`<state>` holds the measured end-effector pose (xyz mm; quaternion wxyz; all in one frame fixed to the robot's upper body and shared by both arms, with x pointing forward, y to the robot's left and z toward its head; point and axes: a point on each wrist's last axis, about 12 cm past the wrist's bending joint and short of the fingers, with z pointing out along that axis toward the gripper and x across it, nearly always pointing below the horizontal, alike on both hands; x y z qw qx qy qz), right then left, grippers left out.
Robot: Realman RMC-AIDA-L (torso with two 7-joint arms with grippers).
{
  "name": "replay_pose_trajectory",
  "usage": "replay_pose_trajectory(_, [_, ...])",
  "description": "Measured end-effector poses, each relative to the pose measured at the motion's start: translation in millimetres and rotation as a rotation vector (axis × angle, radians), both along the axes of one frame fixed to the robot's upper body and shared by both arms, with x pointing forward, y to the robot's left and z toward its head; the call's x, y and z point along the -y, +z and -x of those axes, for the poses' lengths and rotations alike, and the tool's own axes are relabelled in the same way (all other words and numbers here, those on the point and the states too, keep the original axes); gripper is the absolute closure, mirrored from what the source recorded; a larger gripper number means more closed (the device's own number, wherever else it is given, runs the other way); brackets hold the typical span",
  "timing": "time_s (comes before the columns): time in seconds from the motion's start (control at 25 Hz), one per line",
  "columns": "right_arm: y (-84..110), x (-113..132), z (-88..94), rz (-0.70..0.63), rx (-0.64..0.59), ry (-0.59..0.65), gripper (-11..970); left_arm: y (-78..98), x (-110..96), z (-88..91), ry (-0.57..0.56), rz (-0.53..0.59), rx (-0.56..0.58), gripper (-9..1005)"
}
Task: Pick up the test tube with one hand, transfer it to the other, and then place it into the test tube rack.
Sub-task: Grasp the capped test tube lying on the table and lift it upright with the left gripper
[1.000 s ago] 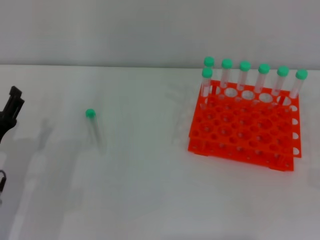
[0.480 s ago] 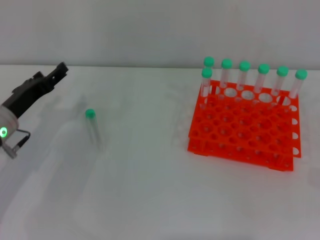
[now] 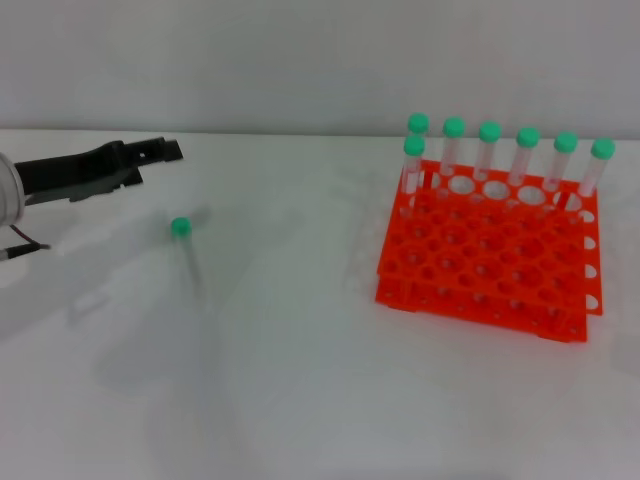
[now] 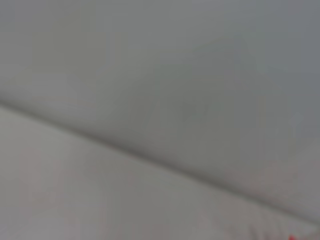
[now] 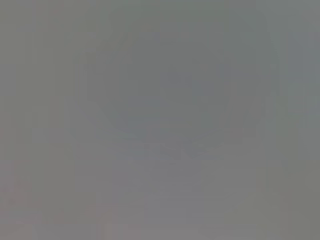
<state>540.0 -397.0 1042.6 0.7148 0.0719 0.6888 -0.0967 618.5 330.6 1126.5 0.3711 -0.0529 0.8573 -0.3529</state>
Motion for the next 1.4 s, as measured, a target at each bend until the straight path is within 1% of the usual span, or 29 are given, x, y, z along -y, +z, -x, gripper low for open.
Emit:
replay_pose_trajectory(0.08, [0.6,-1,-1.4,0.001,0.001,0.005,230,13.3,1,-1.6,-0.017,-0.02,-0.093,122])
replay_pose_trajectory(0.2, [1.3,-3,-3.1,0.002,0.003,0.011,232,24.7,-2,-3.1,-0.004,-0.021,-0.201,121])
replay_pose_trajectory(0.36, [2.1,-4,-4.9,0.001,0.006,0.016,234,41.7,-11,-9.1,0.021,-0.026,-0.295,121])
replay_pose_trajectory(0.52, [3.7,-6,-7.6,0.001,0.011,0.021,236,47.6,-11,-13.8,0.015,-0.046,-0.417,121])
replay_pose_trajectory(0.64, [4.6,-7,-8.9,0.004,0.015,0.028,238,52.1,-3,-18.2,-0.005,-0.064,-0.473,121])
replay_pose_trajectory(0.76, [5.7,-11,-11.7,0.009,0.017,0.047,240,55.7,0,-22.7,0.005,-0.102,-0.519,121])
replay_pose_trajectory(0.88, [5.6,-15,-13.6,0.012,0.014,0.063,241,55.0,6,-26.4,-0.005,-0.143,-0.562,121])
replay_pose_trajectory(0.96, [4.3,-18,-14.0,0.011,0.009,0.072,242,50.9,12,-27.7,-0.011,-0.158,-0.579,121])
replay_pose_trajectory(1.16, [1.5,-22,-13.2,0.0,0.001,0.08,245,36.3,25,-33.0,0.004,-0.176,-0.583,121])
replay_pose_trajectory(1.4, [0.3,-21,-11.3,-0.002,-0.002,0.076,249,28.4,32,-37.7,0.023,-0.188,-0.568,121])
